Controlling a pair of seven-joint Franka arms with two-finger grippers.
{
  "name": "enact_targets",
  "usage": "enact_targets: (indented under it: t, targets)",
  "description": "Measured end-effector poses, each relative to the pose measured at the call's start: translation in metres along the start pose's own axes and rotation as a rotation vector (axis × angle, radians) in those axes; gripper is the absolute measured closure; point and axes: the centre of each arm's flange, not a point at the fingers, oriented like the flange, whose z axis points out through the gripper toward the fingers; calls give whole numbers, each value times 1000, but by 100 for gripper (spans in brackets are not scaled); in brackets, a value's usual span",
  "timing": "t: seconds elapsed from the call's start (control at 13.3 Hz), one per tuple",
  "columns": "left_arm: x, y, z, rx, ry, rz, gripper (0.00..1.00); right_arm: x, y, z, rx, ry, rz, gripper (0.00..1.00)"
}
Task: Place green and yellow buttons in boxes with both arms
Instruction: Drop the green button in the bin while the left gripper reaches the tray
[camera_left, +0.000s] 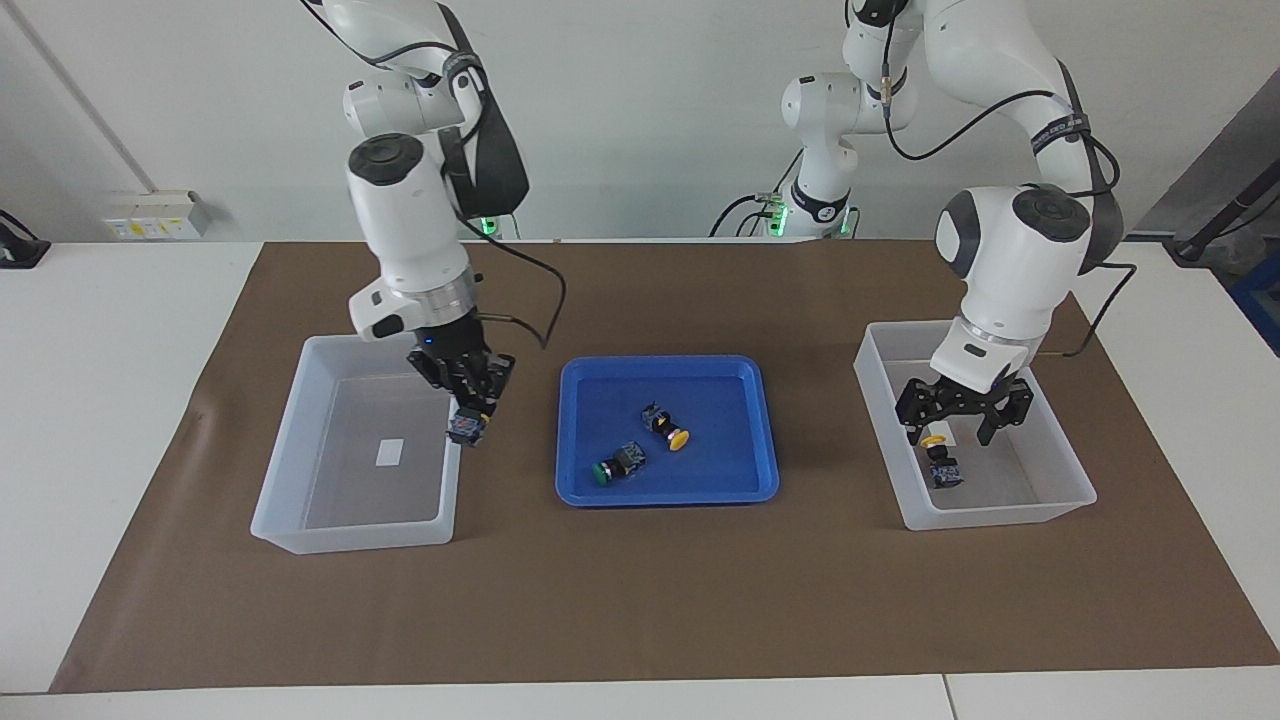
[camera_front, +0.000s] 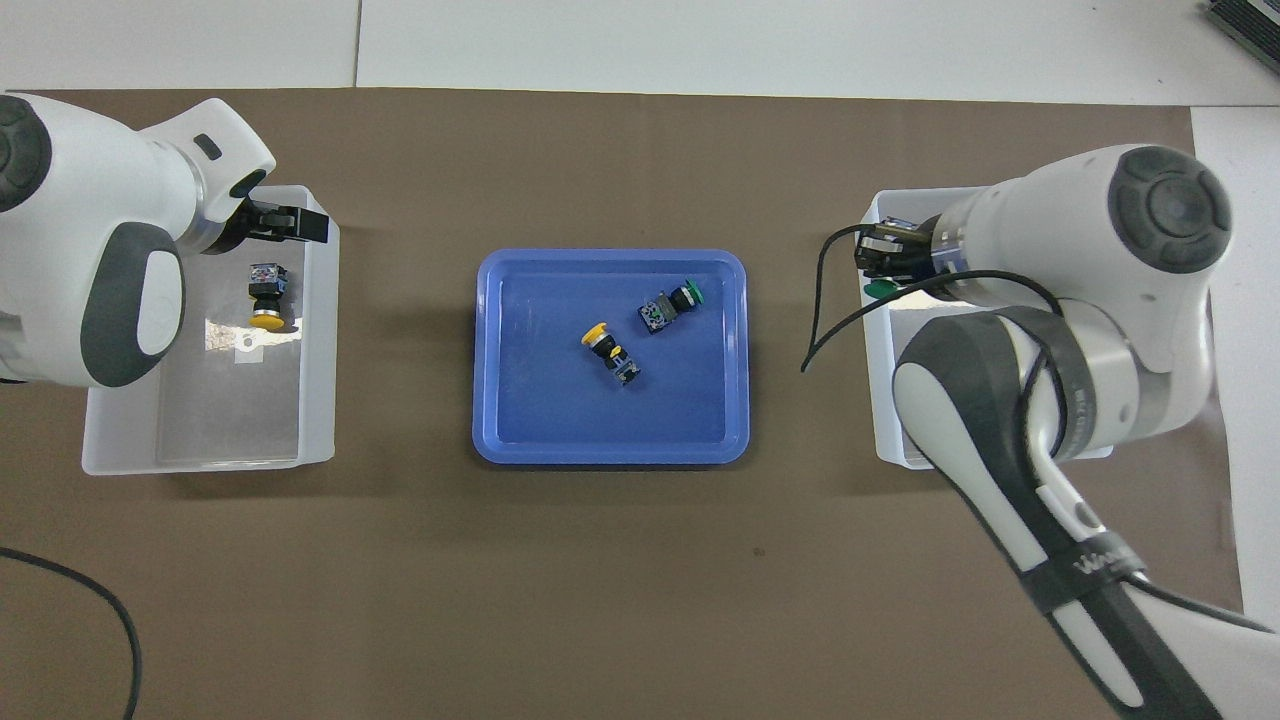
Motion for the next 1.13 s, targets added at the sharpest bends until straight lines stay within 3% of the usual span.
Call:
enact_targets:
  t: [0.38,0.75,0.98,1.13]
  targets:
    - [-4,127,-22,-51,20,-73,0,13,116,49,-47,-77,-144,67]
    - [-24,209,-21,-85,8,-224,0,6,134,121,-61,-73,-150,67]
    - [-40,255,5,-100,-15,-335,0,2,137,134,-64,-81,-148,67]
    - [-51,277,28,-101,-35,-396,0,2,138,134,-65,-81,-146,49]
